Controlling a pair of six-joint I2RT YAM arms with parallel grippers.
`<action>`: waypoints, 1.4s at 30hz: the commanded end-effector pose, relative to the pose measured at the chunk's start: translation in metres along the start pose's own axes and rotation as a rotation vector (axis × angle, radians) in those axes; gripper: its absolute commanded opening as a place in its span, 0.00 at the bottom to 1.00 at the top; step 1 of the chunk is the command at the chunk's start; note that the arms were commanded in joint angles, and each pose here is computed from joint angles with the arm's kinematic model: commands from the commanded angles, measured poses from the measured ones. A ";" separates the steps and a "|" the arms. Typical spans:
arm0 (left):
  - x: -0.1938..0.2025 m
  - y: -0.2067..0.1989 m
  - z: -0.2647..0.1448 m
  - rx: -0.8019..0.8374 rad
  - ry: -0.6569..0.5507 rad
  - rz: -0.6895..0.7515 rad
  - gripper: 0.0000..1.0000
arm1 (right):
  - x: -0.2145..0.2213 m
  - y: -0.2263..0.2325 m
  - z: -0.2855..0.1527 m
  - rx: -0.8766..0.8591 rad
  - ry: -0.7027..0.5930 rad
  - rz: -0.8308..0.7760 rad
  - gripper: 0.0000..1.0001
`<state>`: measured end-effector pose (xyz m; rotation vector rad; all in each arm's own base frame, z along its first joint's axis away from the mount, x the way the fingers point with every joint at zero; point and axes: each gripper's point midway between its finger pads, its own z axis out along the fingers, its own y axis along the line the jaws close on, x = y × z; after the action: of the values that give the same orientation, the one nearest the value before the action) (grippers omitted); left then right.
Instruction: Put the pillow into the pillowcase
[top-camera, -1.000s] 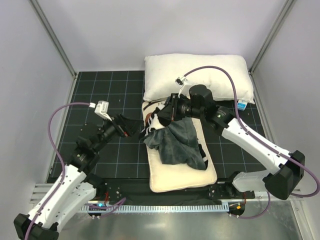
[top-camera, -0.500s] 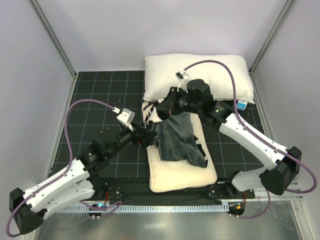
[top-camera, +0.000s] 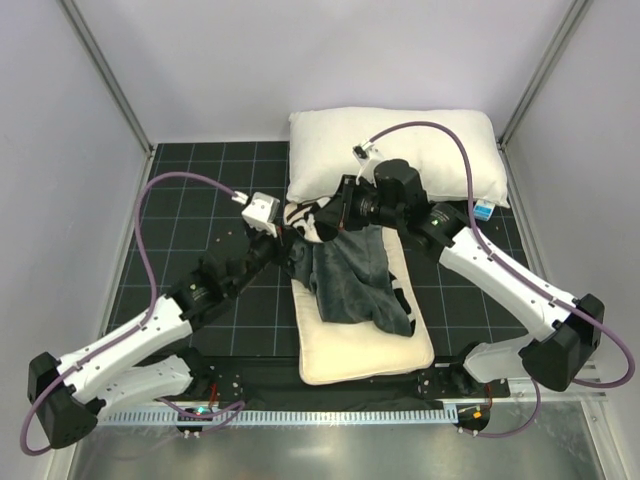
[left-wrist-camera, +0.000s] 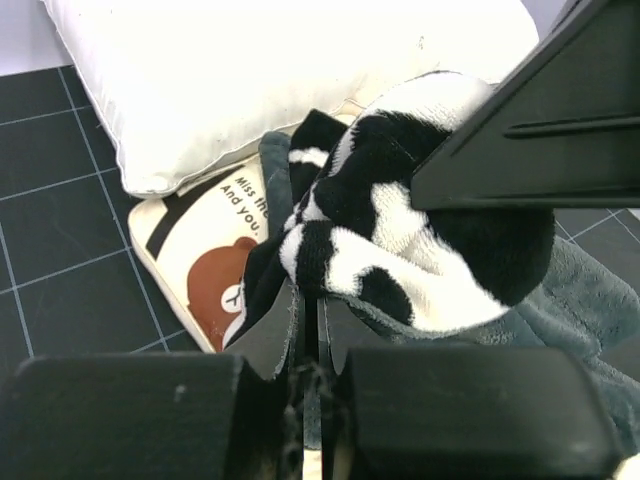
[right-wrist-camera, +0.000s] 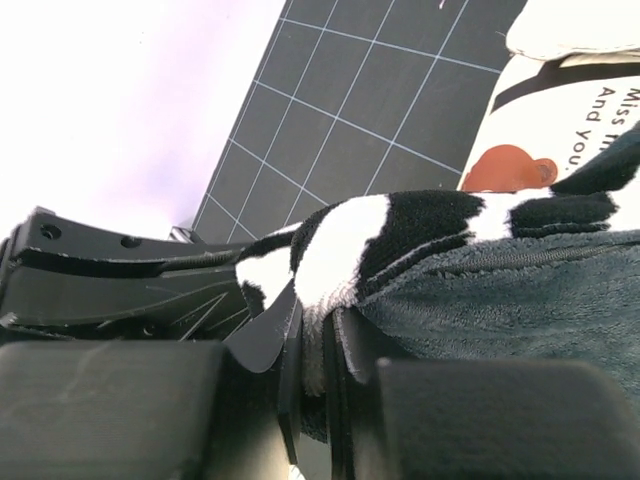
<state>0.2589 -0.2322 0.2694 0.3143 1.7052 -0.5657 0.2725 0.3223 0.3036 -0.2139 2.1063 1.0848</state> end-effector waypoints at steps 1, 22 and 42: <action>-0.019 -0.006 0.008 0.003 -0.027 0.016 0.00 | -0.021 0.017 -0.018 -0.040 -0.089 -0.021 0.19; -0.008 0.172 -0.043 -0.522 -0.125 -0.570 0.01 | 0.020 -0.106 -0.045 0.423 -0.128 -0.107 0.98; 0.035 0.183 -0.063 -0.588 -0.127 -0.566 0.00 | -0.016 -0.071 0.114 0.219 0.047 -0.224 0.95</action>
<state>0.2850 -0.0498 0.1896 -0.6227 1.8326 -0.4181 0.3609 0.3523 0.2051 -0.3795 2.2316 0.7217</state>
